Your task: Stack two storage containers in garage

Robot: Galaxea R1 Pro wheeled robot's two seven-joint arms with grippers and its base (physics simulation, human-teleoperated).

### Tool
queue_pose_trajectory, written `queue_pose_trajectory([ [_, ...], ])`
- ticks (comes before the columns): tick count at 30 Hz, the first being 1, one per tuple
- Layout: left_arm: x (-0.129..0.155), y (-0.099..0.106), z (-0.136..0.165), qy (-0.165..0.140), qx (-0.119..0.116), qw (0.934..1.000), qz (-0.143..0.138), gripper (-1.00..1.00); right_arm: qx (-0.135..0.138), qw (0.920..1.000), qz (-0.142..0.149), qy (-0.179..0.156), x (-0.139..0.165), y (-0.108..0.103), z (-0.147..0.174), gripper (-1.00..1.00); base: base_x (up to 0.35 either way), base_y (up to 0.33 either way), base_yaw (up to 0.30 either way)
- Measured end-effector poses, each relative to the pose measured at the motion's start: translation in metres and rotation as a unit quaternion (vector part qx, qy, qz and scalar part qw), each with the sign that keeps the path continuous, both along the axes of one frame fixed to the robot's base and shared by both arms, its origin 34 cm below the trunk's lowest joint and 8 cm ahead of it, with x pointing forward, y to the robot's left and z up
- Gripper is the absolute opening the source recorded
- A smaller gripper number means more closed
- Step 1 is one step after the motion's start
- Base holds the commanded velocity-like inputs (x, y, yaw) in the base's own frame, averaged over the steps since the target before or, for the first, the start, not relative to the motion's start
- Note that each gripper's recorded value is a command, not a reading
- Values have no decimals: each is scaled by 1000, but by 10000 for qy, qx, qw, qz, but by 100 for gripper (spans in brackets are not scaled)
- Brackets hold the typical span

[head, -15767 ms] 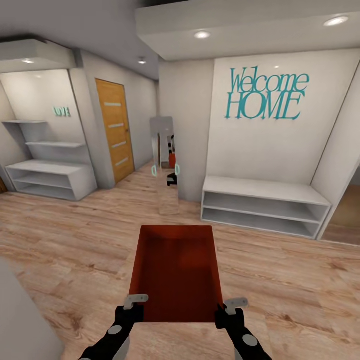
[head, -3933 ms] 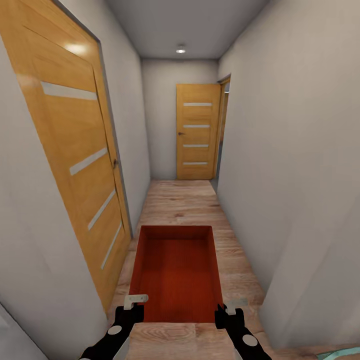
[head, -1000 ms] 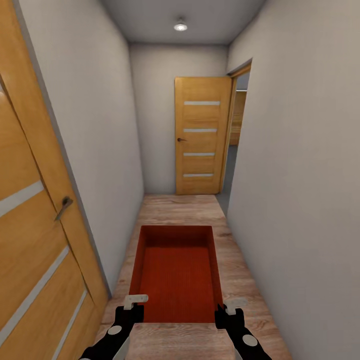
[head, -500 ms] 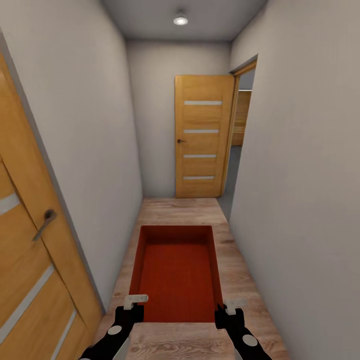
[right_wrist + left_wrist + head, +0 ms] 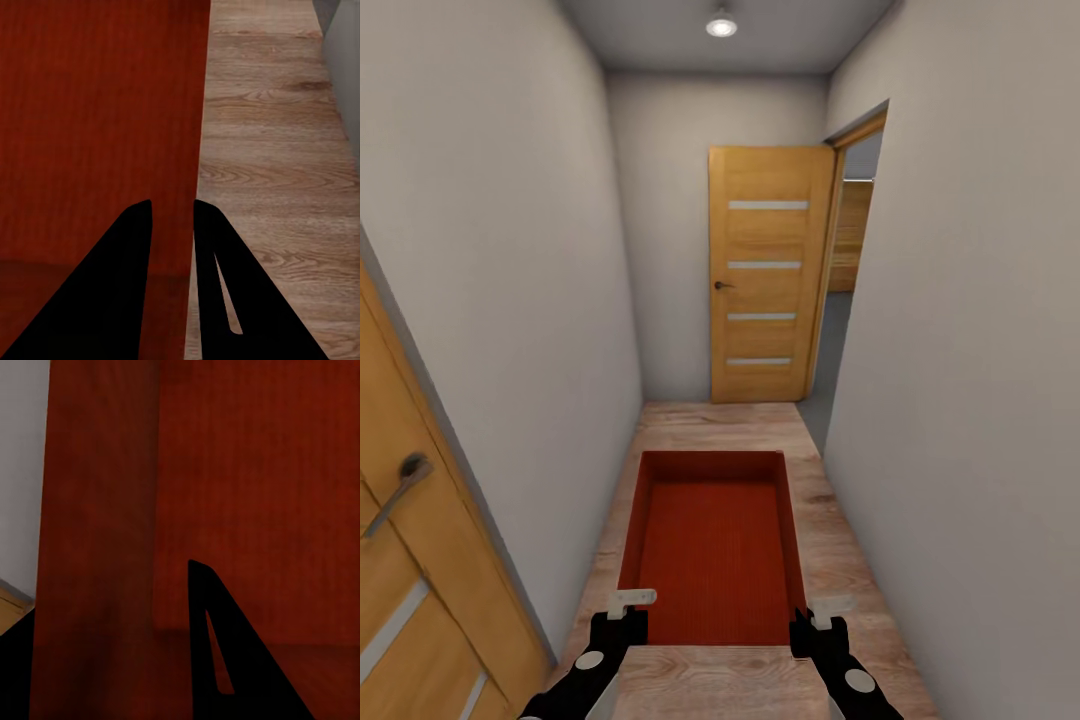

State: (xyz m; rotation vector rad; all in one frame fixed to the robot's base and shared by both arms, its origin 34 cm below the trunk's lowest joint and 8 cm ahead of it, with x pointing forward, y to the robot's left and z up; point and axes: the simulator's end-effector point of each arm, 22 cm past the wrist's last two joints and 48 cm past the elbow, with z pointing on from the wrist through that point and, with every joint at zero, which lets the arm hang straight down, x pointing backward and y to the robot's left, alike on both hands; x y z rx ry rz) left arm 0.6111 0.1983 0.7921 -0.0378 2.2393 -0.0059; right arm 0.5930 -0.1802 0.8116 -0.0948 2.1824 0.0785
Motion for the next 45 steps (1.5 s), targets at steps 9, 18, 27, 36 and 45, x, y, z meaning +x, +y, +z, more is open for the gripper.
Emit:
queue_pose_trajectory([
  [9,0,0,0,-7,1,10000,-2,-100,1,10000,-4,-7,0,0,0,-100,333,0,0],
  [18,0,0,0,-9,1,10000,-1,-100,2,10000,-2,-9,0,0,0,-100,333,0,0],
  [27,0,0,0,-7,0,10000,-1,-100,1,10000,-2,-7,0,0,0,-100,333,0,0],
  [36,0,0,0,-8,0,10000,-1,-100,0,10000,-2,-9,0,0,0,-100,333,0,0],
  [45,0,0,0,-7,0,10000,0,-100,1,10000,-2,-7,0,0,0,-100,333,0,0],
])
